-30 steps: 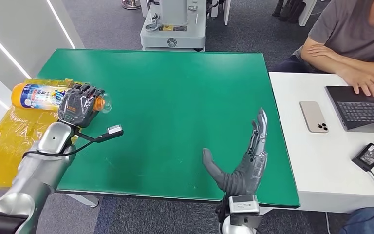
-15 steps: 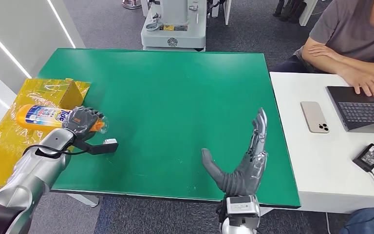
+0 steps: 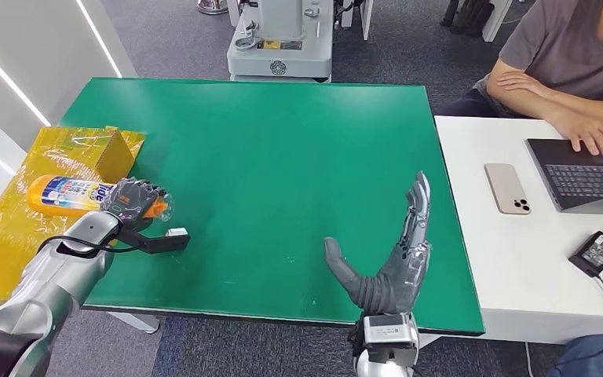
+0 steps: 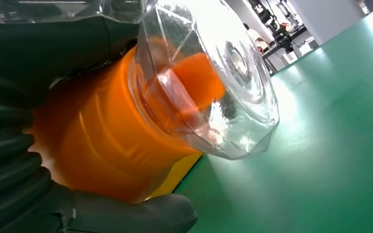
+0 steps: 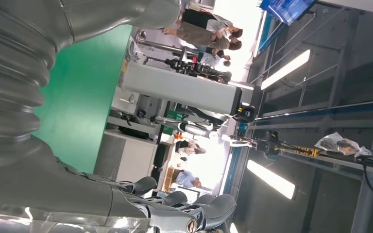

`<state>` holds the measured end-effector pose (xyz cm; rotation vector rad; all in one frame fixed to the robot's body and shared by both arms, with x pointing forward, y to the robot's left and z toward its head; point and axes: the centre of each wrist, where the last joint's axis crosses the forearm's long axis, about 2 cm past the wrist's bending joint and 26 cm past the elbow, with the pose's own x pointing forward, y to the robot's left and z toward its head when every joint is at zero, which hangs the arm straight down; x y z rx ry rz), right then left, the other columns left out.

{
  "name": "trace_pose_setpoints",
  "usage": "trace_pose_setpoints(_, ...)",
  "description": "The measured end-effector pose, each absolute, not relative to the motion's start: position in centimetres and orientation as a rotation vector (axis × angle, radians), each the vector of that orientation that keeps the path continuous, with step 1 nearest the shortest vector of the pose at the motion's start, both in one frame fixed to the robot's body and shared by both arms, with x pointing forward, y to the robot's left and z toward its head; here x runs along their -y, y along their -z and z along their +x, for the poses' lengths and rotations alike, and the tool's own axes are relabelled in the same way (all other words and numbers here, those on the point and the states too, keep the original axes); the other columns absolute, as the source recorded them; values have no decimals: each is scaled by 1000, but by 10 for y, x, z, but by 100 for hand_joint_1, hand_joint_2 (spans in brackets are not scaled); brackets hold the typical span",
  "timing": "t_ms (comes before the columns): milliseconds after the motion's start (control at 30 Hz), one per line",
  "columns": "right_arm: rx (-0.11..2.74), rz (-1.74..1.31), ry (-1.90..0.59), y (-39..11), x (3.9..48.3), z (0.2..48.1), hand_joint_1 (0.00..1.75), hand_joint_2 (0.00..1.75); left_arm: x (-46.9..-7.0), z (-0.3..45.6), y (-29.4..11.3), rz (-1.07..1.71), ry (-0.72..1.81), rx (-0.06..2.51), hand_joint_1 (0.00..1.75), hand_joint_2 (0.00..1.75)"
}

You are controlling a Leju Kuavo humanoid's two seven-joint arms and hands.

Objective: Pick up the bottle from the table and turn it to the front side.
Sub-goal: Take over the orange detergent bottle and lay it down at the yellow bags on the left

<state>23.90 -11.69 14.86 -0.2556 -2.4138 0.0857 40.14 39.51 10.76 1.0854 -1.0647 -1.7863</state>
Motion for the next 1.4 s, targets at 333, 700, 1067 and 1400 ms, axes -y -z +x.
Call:
trace_pose_setpoints(333,2414,-255,-85,-149,117,239,0,175,-396,401,-107,1082,1787,1060,175,175)
trace_pose_setpoints(700,2414,-255,-85,-149,117,239,0,175,-396,401,-107,1082,1787,1060,175,175)
trace_pose_setpoints(1067,2414,-255,-85,-149,117,239,0,175,-396,401,-107,1082,1787,1060,175,175)
trace_pose_setpoints(1400,2414,-255,-85,-149,117,239,0,175,-396,401,-107,1082,1787,1060,175,175)
